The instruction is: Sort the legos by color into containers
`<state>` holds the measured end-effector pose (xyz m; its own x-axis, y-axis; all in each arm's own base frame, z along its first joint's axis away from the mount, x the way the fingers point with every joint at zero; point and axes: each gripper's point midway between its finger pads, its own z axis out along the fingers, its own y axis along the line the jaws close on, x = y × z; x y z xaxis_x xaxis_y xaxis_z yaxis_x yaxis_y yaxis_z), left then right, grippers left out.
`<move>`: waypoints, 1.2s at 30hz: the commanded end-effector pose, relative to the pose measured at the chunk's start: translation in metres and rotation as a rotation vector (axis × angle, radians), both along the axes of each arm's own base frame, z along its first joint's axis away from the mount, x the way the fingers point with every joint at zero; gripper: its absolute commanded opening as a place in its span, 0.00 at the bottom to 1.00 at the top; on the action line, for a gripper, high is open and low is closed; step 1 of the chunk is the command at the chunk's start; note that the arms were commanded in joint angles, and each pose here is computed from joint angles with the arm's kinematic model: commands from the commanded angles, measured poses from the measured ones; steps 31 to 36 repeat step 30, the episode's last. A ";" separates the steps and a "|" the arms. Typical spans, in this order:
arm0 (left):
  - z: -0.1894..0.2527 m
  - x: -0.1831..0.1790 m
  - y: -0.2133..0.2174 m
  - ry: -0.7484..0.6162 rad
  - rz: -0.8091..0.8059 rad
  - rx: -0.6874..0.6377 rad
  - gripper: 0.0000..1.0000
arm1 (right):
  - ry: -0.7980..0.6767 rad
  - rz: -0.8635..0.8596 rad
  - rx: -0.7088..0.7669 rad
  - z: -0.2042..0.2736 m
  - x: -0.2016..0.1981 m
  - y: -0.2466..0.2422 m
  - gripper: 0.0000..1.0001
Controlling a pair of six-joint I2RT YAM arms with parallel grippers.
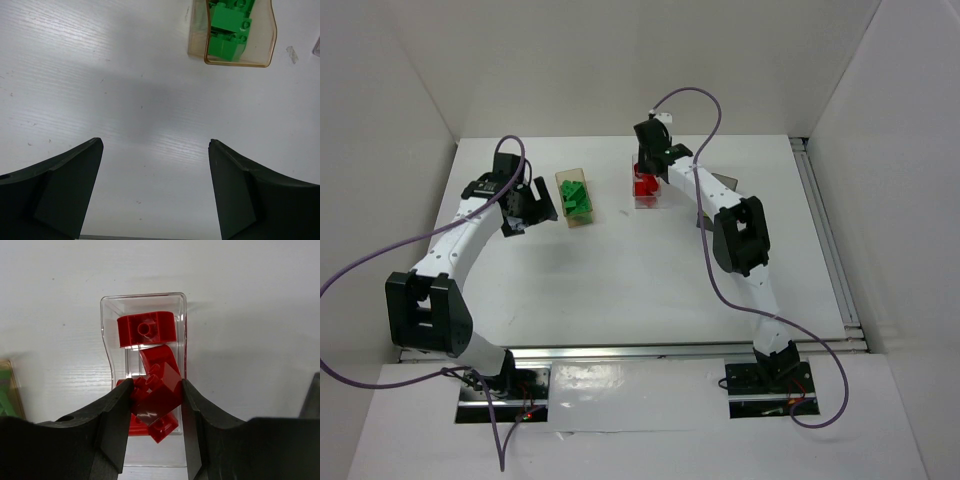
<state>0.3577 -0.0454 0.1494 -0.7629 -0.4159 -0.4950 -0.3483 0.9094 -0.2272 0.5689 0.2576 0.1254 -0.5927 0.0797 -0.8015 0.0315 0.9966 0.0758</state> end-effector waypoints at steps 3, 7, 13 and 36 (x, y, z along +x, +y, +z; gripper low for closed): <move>0.003 -0.004 0.002 -0.006 0.019 -0.008 0.95 | -0.050 0.042 0.030 0.008 0.018 0.013 0.53; 0.007 -0.002 0.002 -0.015 0.026 -0.014 0.95 | -0.069 0.026 0.033 0.021 0.026 0.009 0.87; 0.014 -0.003 0.004 -0.038 0.033 -0.006 0.95 | -0.203 -0.042 0.048 0.103 0.002 -0.015 0.99; 0.062 -0.008 -0.004 -0.160 -0.007 -0.053 0.95 | 0.033 -0.671 -0.281 0.082 -0.215 -0.236 1.00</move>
